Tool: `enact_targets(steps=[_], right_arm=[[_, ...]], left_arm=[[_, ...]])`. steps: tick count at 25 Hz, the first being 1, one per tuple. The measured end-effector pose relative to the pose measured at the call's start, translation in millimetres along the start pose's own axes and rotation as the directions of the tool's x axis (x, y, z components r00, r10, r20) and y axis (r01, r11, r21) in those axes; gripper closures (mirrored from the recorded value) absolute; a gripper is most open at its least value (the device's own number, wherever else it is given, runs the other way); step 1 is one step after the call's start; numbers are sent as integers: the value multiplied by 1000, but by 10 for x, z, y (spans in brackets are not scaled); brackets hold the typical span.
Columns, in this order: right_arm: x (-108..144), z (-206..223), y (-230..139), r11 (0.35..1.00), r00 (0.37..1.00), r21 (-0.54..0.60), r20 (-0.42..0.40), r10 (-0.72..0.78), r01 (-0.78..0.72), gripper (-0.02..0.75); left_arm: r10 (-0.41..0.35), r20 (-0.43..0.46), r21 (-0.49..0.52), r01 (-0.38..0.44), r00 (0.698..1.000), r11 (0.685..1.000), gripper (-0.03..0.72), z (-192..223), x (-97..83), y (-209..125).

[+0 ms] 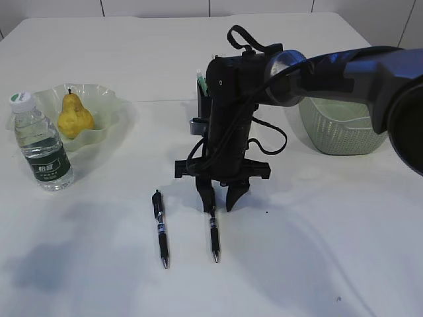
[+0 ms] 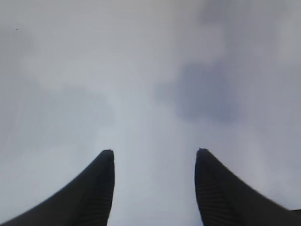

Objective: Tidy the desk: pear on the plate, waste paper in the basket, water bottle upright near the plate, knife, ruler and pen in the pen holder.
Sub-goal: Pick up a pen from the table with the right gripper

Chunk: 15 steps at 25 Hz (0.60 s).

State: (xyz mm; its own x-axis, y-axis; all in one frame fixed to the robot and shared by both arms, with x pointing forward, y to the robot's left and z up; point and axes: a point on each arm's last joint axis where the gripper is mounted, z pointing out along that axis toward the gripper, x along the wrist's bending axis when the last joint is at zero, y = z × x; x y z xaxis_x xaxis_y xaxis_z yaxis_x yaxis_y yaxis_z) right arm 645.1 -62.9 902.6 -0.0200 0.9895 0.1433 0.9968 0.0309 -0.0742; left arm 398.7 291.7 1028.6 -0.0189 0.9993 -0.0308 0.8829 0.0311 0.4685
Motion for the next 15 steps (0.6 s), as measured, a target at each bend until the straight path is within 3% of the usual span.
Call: enact_targets(steps=[15], right_arm=[[-28,0,-10,1000,999,10,31,16,-16,385]], left_arm=[[0,0,5,0,1000,1000,304,0,0,-4]])
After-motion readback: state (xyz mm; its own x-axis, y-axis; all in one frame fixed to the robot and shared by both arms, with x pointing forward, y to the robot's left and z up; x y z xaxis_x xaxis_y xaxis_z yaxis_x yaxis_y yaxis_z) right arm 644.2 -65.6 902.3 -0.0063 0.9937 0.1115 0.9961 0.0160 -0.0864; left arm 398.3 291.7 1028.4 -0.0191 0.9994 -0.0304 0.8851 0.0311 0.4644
